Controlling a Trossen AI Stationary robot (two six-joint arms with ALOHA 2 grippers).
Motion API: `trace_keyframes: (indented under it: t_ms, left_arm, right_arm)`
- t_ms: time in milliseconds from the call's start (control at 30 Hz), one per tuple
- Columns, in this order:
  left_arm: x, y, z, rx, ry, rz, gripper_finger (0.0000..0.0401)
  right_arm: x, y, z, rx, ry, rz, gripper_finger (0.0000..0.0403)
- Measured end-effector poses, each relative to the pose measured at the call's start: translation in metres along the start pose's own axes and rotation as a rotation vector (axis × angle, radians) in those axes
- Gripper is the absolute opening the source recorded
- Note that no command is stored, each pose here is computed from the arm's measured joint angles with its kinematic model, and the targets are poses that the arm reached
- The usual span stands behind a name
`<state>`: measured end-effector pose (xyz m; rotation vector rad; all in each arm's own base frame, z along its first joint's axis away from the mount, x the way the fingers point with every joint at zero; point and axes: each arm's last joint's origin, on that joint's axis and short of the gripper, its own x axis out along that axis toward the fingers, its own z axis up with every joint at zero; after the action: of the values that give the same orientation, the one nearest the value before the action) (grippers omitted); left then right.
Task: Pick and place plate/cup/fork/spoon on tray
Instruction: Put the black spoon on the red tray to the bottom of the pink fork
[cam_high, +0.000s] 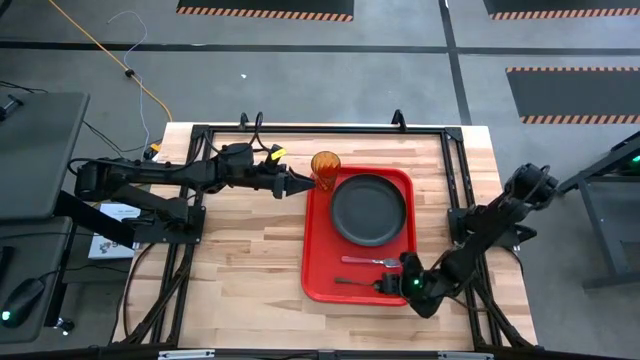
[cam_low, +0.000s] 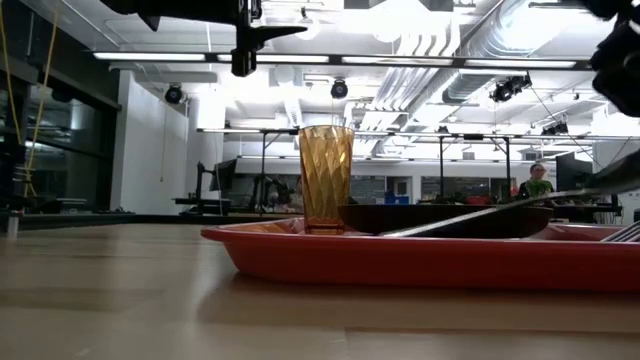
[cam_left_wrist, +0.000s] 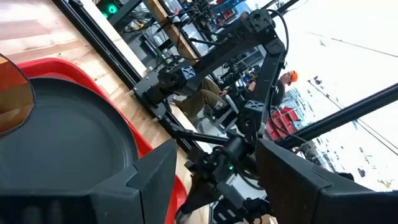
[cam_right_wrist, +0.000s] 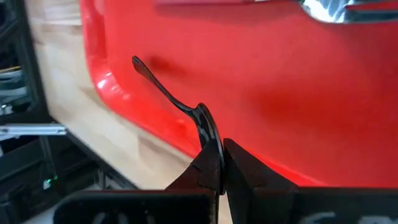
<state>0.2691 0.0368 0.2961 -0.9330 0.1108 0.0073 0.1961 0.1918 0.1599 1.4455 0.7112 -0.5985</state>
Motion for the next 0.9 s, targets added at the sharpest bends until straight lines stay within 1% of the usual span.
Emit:
trace_keyframes:
  t_ms: [200, 333, 600, 733, 900]
  left_arm:
    - [0.0, 0.0, 0.0, -0.022, 0.0, 0.0, 0.0211]
    - [0.0, 0.0, 0.0, -0.025, 0.0, 0.0, 0.0211]
    - [0.0, 0.0, 0.0, -0.025, 0.0, -0.001, 0.0211]
    - [0.0, 0.0, 0.0, -0.024, 0.0, -0.001, 0.0211]
    - [0.0, 0.0, 0.0, -0.024, 0.0, -0.001, 0.0211]
  right_arm:
    - [0.011, -0.001, 0.009, 0.005, -0.013, -0.074, 0.0]
    - [0.012, -0.004, 0.014, -0.007, -0.019, -0.131, 0.0]
    - [0.013, -0.003, 0.018, -0.022, -0.009, -0.165, 0.0004]
    - [0.014, -0.005, 0.02, -0.021, -0.003, -0.202, 0.003]
    - [0.015, -0.008, 0.024, -0.012, 0.008, -0.262, 0.0088]
